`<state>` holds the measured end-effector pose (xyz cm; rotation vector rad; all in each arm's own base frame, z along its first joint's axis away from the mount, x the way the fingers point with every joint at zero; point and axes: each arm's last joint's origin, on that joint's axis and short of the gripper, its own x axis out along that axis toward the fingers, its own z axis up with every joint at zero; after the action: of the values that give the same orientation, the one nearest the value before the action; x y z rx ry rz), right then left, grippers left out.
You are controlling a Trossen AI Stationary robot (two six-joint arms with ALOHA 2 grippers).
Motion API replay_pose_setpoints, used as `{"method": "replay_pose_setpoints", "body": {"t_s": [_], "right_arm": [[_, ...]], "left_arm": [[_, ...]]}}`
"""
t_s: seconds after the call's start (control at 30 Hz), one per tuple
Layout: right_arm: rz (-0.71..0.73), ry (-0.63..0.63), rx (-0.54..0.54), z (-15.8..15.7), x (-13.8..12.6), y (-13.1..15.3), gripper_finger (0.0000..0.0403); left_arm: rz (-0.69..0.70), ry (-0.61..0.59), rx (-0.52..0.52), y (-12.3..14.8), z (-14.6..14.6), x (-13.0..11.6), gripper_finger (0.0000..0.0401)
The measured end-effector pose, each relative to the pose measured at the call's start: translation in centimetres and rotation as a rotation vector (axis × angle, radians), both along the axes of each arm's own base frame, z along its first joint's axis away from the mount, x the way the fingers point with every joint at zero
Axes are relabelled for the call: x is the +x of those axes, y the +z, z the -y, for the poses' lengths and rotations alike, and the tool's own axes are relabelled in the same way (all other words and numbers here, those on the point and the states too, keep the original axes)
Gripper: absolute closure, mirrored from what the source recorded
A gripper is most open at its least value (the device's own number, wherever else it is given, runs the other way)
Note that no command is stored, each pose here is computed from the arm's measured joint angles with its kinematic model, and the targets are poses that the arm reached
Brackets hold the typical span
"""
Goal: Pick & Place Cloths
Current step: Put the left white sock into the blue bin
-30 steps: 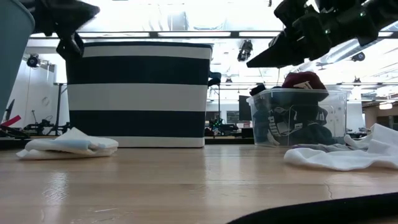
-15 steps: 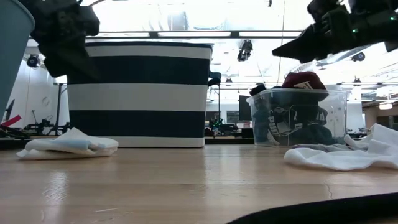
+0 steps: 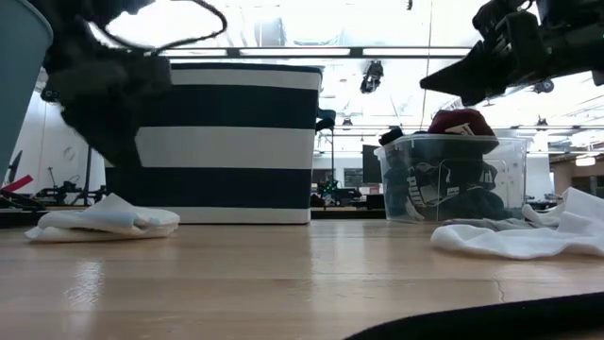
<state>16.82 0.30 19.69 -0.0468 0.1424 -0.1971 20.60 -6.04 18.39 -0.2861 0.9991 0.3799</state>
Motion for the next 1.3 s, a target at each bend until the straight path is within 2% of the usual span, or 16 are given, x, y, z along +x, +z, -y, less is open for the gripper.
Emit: {"method": "replay_pose_setpoints", "body": {"t_s": [0.1,0.17,0.4,0.53,0.73,0.8,1.0,1.2,1.3], "right_arm": [[-0.021,-0.003,0.025,0.0,0.2,-0.4,0.0394],[-0.033,-0.006,0.041,0.0,0.4,-0.7,0.0394],[-0.026,-0.011,0.069,-0.1,0.9,-1.0,0.0394],[-0.02,-0.014,0.091,-0.1,1.1,-1.1,0.0394],[-0.04,-0.015,0.091,-0.1,1.4,-1.5,0.0394],[-0.051,-0.018,0.102,-0.1,1.5,-1.7,0.0394],[-0.055,-0.021,0.113,-0.1,2.0,-2.1,0.0394],[-0.091,-0.025,0.116,-0.2,2.4,-2.9,0.0394],[-0.085,-0.024,0.118,-0.2,2.6,-3.0,0.0394]], "left_arm": [[-0.11,-0.035,-0.003,-1.4,0.1,0.1,0.0184],[-0.137,-0.035,-0.019,-2.0,0.2,0.3,0.0177],[-0.215,-0.023,-0.01,-3.8,0.5,1.1,0.019],[-0.209,-0.019,-0.012,-4.4,0.6,1.5,0.0234],[-0.181,-0.098,0.011,-4.7,0.8,2.1,0.0366],[-0.187,-0.127,0.018,-4.7,0.8,2.2,0.0381],[-0.239,-0.149,0.04,-2.0,0.6,1.7,0.0381],[-0.198,-0.147,0.075,3.7,0.6,1.8,0.0381],[-0.153,-0.154,0.058,6.5,0.8,1.9,0.0381]]}}
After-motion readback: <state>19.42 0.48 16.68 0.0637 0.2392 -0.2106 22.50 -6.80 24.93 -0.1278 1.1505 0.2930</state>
